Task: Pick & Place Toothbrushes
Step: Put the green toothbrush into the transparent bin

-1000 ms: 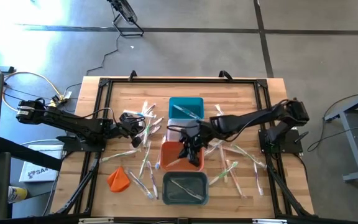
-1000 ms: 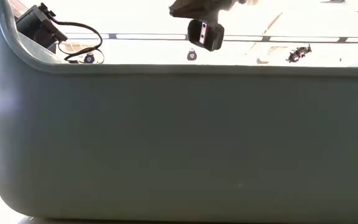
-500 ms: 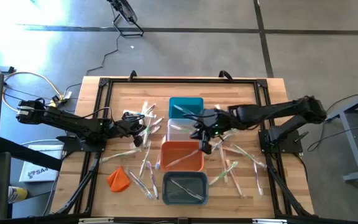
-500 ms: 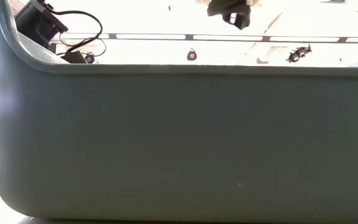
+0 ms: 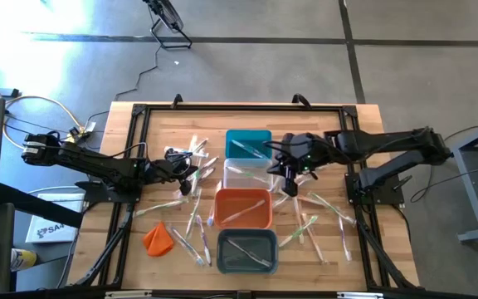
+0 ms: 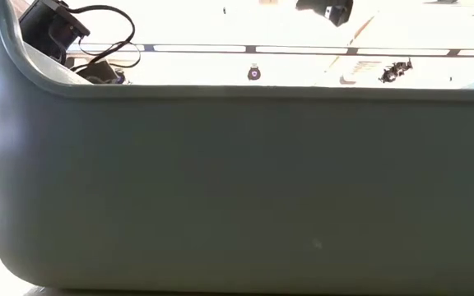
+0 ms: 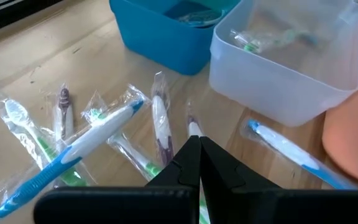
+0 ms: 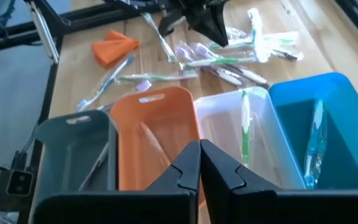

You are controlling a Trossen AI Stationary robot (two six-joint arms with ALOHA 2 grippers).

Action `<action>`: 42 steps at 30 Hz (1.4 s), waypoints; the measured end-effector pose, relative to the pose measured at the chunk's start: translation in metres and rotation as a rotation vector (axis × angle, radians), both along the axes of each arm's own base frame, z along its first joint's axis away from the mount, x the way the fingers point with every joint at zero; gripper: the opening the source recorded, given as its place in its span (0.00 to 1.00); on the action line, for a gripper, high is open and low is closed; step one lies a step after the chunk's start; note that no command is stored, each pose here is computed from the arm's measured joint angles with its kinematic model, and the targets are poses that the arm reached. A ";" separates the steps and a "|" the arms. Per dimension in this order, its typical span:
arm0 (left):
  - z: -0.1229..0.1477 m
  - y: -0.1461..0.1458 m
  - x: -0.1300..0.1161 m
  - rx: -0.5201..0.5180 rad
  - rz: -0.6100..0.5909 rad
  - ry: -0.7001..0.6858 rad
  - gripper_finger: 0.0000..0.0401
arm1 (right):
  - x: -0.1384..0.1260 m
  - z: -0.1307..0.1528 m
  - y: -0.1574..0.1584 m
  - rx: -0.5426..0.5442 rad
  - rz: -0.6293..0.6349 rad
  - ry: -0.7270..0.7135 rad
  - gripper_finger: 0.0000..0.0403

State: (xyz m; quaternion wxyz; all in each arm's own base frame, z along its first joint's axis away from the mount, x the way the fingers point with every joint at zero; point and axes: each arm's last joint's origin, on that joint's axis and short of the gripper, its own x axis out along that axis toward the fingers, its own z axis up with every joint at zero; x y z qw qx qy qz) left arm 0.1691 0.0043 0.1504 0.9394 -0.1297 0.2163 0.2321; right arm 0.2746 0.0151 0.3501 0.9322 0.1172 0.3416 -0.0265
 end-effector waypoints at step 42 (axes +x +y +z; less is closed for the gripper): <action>-0.001 0.000 0.000 -0.202 0.128 -0.092 0.00 | -0.091 -0.060 -0.052 0.059 -0.261 -0.099 0.01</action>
